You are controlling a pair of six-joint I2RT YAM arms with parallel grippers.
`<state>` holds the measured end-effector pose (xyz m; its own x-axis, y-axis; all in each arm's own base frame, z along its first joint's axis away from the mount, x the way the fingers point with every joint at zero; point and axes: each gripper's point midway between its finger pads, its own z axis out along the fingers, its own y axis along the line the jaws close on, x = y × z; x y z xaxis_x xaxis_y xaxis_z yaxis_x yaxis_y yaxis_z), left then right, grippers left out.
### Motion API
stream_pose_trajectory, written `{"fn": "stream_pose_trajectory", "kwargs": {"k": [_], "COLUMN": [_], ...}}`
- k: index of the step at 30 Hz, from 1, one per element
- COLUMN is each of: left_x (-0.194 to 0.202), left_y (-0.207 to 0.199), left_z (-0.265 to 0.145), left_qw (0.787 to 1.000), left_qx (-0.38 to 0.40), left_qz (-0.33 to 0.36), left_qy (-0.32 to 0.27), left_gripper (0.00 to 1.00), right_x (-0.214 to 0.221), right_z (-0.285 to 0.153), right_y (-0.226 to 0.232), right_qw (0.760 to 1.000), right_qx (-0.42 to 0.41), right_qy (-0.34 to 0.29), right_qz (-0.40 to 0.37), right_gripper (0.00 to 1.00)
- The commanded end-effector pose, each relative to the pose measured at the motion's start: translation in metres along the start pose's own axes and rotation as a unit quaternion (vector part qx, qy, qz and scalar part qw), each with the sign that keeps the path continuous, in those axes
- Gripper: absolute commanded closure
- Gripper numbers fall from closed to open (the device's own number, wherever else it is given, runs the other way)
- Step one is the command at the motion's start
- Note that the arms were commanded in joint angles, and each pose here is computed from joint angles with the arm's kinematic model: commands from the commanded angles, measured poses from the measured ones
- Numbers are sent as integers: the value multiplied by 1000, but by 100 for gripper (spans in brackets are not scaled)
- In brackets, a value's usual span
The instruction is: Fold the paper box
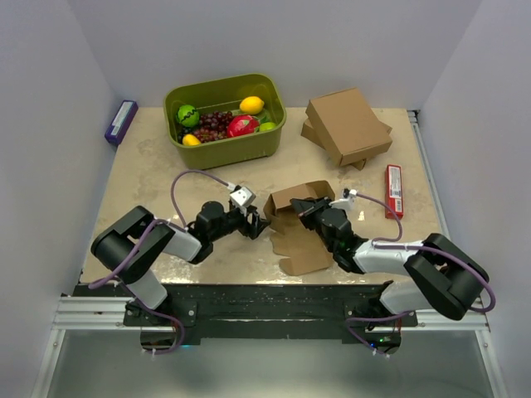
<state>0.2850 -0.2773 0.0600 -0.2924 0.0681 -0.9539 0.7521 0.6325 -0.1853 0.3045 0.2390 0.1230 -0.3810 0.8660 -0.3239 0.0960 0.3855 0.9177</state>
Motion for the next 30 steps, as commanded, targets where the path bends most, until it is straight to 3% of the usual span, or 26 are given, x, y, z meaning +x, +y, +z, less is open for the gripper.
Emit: {"fn": "stream_pose_trajectory", "kwargs": {"k": [1, 15, 21, 30], "left_x": [-26, -23, -28, -17], "left_y": [-10, -17, -17, -17], "left_z": [8, 28, 35, 49], "left_qw": [998, 996, 997, 994], "left_qx": [25, 10, -14, -46], "left_qz": [35, 92, 79, 103], "left_qy": [-38, -5, -14, 14], "left_gripper": [27, 30, 25, 31], "right_x": [-2, -6, -7, -7], "right_z": [-3, -8, -7, -7], "right_y": [-9, -19, -18, -19], "right_qw": [1000, 999, 999, 998], "right_qx": [-5, 8, 10, 16], "right_qy": [-9, -16, -18, -17], "right_qz": [-28, -47, -48, -51], "right_gripper": [100, 100, 100, 100]}}
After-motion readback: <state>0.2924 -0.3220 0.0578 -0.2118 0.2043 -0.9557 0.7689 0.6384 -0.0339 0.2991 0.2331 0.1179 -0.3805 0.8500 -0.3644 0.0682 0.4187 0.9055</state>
